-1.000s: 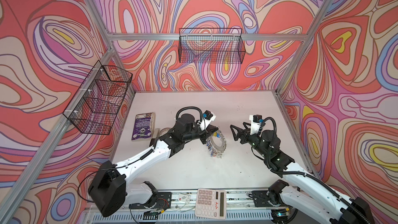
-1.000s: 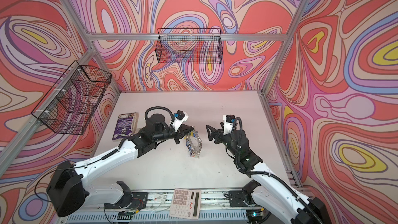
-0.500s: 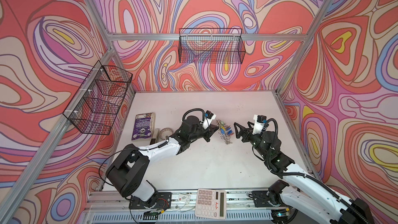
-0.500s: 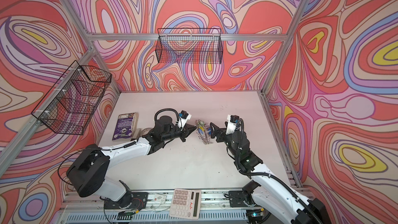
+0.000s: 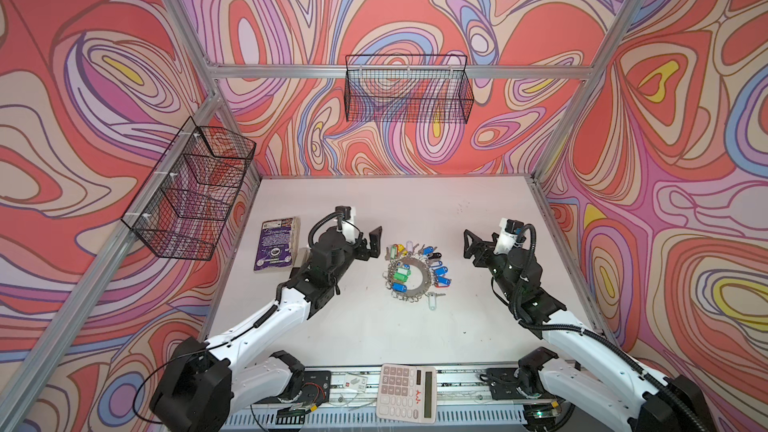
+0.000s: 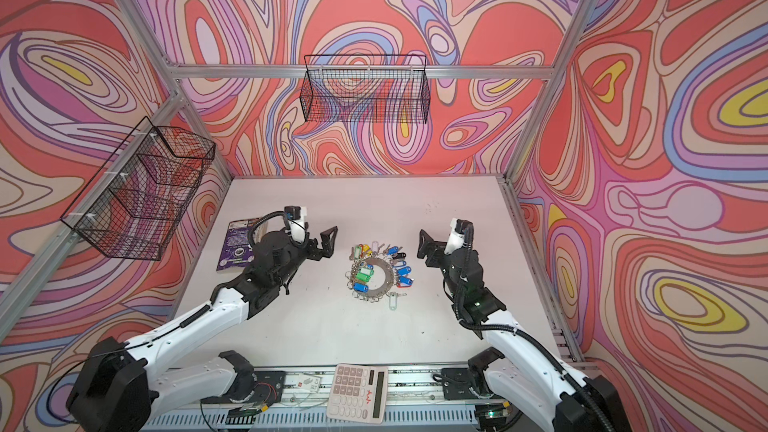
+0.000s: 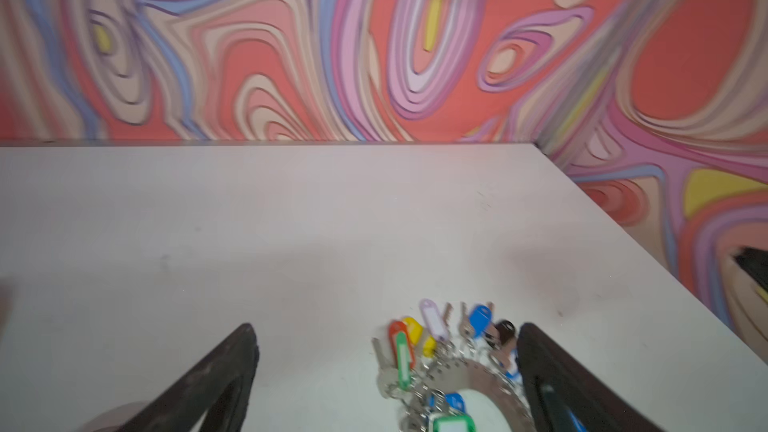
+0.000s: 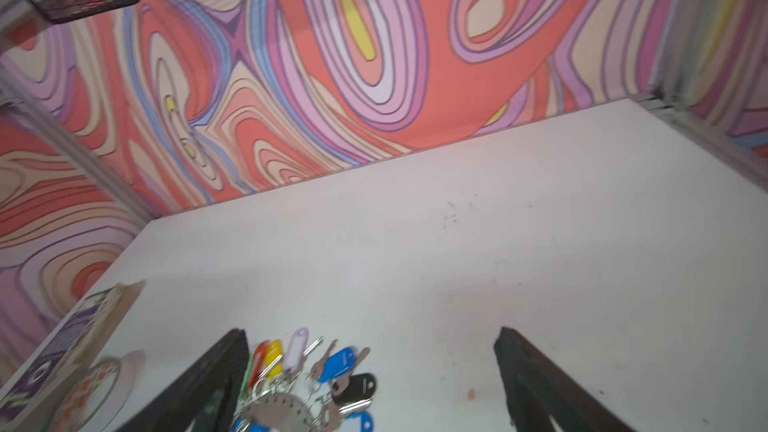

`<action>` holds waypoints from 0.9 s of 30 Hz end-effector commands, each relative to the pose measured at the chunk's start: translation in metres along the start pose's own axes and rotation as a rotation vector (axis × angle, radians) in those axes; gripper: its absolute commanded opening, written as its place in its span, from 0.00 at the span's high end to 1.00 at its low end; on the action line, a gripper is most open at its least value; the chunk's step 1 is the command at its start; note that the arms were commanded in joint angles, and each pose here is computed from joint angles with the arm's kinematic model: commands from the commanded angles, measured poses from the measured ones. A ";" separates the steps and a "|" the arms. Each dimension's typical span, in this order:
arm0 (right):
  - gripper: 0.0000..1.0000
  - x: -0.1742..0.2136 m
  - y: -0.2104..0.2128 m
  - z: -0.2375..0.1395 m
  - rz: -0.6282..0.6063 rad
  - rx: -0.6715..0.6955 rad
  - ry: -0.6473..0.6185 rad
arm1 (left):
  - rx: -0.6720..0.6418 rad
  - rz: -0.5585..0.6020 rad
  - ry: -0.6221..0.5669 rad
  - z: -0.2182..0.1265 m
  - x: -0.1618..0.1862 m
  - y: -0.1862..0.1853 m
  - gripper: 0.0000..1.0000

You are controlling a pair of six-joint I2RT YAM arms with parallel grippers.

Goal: Put the keys on the keyring

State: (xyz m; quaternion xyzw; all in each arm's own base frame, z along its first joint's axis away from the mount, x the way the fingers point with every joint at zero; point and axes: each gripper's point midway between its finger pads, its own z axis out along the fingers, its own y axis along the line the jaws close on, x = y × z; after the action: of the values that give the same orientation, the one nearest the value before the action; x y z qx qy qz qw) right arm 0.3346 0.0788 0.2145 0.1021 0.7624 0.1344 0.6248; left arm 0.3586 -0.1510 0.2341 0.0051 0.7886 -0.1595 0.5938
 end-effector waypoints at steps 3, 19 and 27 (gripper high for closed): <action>0.02 -0.027 -0.053 -0.004 -0.023 0.254 -0.242 | -0.480 0.030 0.068 -0.010 0.024 0.126 0.00; 0.02 0.017 -0.150 0.028 -0.165 0.532 -0.261 | -0.590 0.103 0.137 0.001 0.080 0.194 0.00; 0.02 0.045 -0.134 0.073 -0.233 0.329 -0.112 | -0.513 0.167 0.148 0.014 0.085 0.179 0.00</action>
State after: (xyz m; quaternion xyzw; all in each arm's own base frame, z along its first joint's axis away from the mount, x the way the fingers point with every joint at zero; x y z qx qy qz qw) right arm 0.3813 -0.0475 0.1173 0.1775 0.7355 -0.1070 0.6450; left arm 0.3685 0.0098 0.0961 -0.0915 0.8477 0.1098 0.5109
